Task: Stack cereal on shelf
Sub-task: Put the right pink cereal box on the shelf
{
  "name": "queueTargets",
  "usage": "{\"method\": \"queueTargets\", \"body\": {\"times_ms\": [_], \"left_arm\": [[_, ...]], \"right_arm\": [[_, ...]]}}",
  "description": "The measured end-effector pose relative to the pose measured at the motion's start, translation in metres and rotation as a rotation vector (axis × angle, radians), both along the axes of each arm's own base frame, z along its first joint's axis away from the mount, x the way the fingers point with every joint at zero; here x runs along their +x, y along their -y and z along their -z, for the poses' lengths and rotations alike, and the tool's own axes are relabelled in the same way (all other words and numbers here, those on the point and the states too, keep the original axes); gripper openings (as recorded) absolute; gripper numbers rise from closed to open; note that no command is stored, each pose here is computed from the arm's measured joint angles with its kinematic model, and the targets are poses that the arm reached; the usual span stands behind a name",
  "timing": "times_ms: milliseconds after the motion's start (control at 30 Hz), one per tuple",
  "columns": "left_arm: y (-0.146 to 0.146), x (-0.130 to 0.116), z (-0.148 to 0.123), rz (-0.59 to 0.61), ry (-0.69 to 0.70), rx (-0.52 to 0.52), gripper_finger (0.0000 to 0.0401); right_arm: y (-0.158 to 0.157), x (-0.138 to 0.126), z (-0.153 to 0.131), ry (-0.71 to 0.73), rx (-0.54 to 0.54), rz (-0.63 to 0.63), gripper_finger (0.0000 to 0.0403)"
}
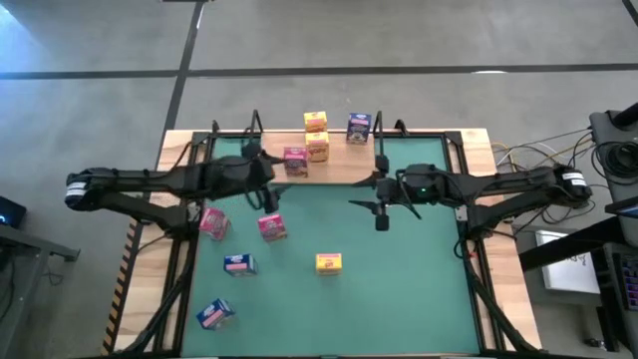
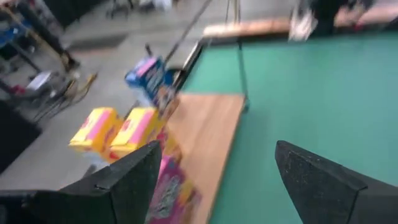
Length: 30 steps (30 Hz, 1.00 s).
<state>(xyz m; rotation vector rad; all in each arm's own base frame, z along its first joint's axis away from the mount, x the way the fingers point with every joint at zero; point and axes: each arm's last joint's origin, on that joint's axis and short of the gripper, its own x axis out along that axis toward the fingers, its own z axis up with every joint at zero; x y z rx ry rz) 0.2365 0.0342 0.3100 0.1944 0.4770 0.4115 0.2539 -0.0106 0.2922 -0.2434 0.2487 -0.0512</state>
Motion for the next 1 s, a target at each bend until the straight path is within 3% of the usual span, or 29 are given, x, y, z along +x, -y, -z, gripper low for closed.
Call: {"method": "queueTargets", "body": {"times_ms": [233,600,1000], "left_arm": [[-0.04,0.023,0.002,0.127,-0.2,-0.049,0.03],[-0.109,0.032,0.024,0.164,-0.275,-0.101,0.03],[-0.131,0.035,0.043,0.157,-0.312,-0.134,0.03]], "right_arm": [[-0.001,-0.007,0.01,-0.022,0.006,-0.001,0.0173],[-0.001,-0.007,0.014,-0.034,0.01,0.0,0.0171],[-0.001,-0.008,0.017,-0.043,0.01,0.0,0.0176]]}}
